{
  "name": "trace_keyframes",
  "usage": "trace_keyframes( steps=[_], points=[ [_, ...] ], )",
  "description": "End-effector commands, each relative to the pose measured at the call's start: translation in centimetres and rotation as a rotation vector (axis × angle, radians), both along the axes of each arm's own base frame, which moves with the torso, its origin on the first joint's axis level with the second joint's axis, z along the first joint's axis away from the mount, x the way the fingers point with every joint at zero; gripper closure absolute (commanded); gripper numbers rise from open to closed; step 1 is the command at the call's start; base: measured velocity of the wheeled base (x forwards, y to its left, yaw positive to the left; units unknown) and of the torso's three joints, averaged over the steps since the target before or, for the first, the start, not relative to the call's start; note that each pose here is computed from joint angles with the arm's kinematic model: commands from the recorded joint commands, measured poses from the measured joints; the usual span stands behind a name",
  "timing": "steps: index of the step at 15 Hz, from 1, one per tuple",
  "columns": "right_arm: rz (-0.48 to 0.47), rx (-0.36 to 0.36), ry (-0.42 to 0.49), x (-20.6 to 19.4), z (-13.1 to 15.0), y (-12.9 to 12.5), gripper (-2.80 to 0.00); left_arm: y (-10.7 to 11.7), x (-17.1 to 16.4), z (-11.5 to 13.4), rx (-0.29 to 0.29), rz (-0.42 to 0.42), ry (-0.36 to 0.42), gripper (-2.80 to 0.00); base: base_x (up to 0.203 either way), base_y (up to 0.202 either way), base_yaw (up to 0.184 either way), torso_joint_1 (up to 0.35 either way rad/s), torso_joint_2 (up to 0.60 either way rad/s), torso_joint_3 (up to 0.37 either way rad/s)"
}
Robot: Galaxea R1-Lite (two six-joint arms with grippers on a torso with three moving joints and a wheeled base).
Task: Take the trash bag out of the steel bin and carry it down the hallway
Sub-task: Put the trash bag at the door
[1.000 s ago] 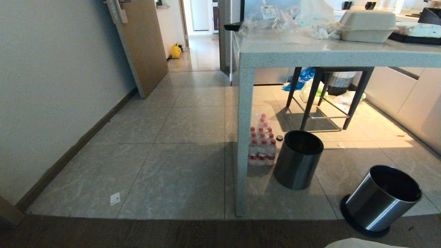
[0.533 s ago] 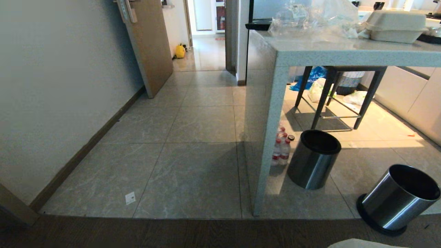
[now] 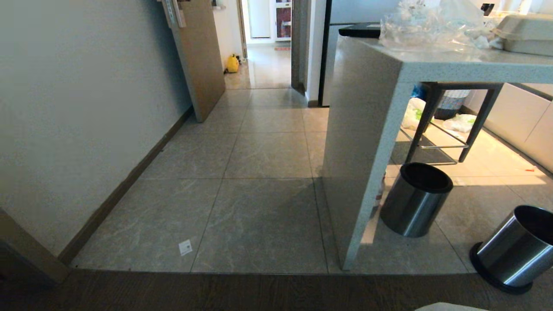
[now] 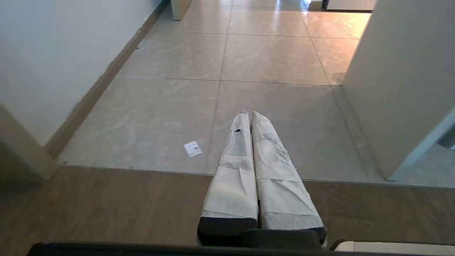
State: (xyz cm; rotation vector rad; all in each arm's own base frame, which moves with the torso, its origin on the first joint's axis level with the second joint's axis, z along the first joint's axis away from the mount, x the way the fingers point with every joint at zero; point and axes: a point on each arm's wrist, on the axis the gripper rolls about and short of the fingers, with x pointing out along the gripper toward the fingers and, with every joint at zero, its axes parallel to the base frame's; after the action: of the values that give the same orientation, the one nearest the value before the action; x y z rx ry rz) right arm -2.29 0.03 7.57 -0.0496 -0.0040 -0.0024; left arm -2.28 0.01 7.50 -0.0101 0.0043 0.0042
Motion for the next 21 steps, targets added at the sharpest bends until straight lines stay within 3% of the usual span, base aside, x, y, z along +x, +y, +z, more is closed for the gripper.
trace_keyframes(
  steps=[1, 13, 21],
  points=[
    [0.001, -0.001, 0.001, 0.01, 0.01, 0.00, 0.00, 0.00, 0.00, 0.00, -0.001, 0.000, 0.000, 0.00, 0.000, 0.199, 0.014, 0.005, 0.00, 0.002],
    [0.001, -0.001, 0.001, 0.01, 0.01, 0.00, 0.00, 0.00, 0.00, 0.00, -0.001, 0.000, 0.000, 0.00, 0.000, 0.190, 0.000, 0.003, 0.00, 0.003],
    [0.001, -0.001, 0.001, 0.01, 0.01, 0.00, 0.00, 0.00, 0.00, 0.00, 0.004, -0.001, 0.000, 0.00, 0.000, 0.021, 0.001, 0.001, 0.00, 0.000]
  ],
)
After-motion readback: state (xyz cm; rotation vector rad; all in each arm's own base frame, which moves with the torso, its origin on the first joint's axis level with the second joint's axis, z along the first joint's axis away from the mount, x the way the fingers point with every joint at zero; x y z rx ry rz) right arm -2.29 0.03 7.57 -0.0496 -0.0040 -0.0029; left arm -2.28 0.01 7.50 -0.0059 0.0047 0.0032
